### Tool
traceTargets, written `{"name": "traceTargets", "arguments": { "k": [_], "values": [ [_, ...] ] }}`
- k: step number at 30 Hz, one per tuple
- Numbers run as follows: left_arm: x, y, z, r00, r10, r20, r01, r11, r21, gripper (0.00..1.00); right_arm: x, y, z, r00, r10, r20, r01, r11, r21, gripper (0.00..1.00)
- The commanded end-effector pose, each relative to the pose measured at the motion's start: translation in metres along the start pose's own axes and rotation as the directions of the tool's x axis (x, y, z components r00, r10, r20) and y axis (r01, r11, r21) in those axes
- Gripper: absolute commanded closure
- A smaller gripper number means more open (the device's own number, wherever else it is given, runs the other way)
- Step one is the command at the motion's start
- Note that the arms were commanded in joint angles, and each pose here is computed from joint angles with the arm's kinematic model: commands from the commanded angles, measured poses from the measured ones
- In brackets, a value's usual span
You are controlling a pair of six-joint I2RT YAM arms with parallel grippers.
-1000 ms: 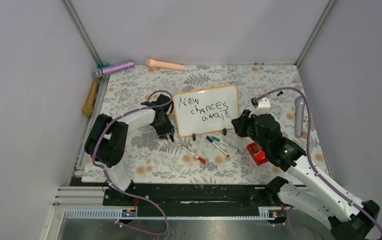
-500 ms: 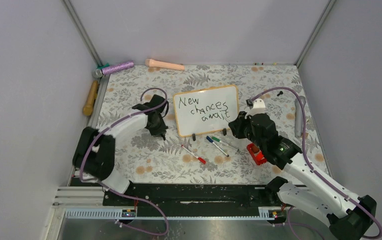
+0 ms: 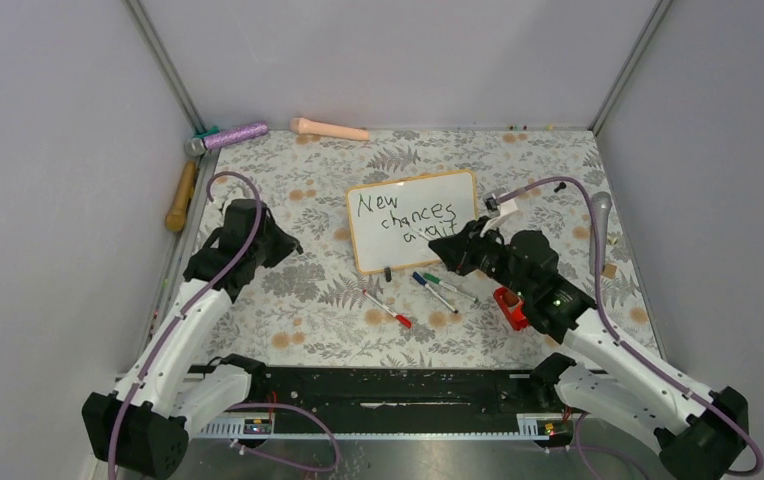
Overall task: Write a sentence on the whiteboard
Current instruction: Write a sentence on the whiteboard, then close the whiteboard marker at the center of the board.
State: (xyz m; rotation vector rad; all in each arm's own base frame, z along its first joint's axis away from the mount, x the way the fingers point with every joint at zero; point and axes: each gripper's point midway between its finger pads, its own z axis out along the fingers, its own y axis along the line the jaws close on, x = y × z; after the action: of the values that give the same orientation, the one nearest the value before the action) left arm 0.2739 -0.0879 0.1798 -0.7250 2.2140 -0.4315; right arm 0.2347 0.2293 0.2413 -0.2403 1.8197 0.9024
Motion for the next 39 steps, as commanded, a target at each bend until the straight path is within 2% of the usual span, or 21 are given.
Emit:
{"name": "traceTargets", "arguments": {
  "k": [1,8,14,18,25,39],
  "values": [
    [-0.01,-0.046,-0.027,0.998,-0.06,-0.037,0.065,0.98,0.19,1.0,-0.027,0.059,0.014,0.995,0.033,0.095,-0.009,0.97,-0.243,1.0],
    [-0.017,-0.076,-0.057,0.97,-0.206,-0.127,0.234,0.931,0.281,1.0,-0.02,0.101,0.039,0.994,-0.044,0.105,0.07,0.965,-0.254,1.0],
    [-0.017,-0.091,-0.064,0.926,-0.304,-0.226,0.365,0.873,0.323,1.0,-0.018,0.114,0.049,0.984,-0.109,0.144,0.137,0.969,-0.203,1.0],
    [-0.017,-0.098,-0.065,0.902,-0.35,-0.253,0.423,0.834,0.354,1.0,-0.016,0.12,0.056,0.978,-0.137,0.156,0.166,0.967,-0.194,1.0],
    [-0.02,-0.102,-0.066,0.878,-0.393,-0.274,0.474,0.798,0.372,1.0,-0.011,0.131,0.071,0.974,-0.163,0.157,0.193,0.961,-0.199,1.0],
    [-0.022,-0.105,-0.065,0.868,-0.407,-0.284,0.492,0.785,0.377,1.0,-0.014,0.141,0.074,0.972,-0.171,0.163,0.204,0.954,-0.218,1.0]
  ]
}}
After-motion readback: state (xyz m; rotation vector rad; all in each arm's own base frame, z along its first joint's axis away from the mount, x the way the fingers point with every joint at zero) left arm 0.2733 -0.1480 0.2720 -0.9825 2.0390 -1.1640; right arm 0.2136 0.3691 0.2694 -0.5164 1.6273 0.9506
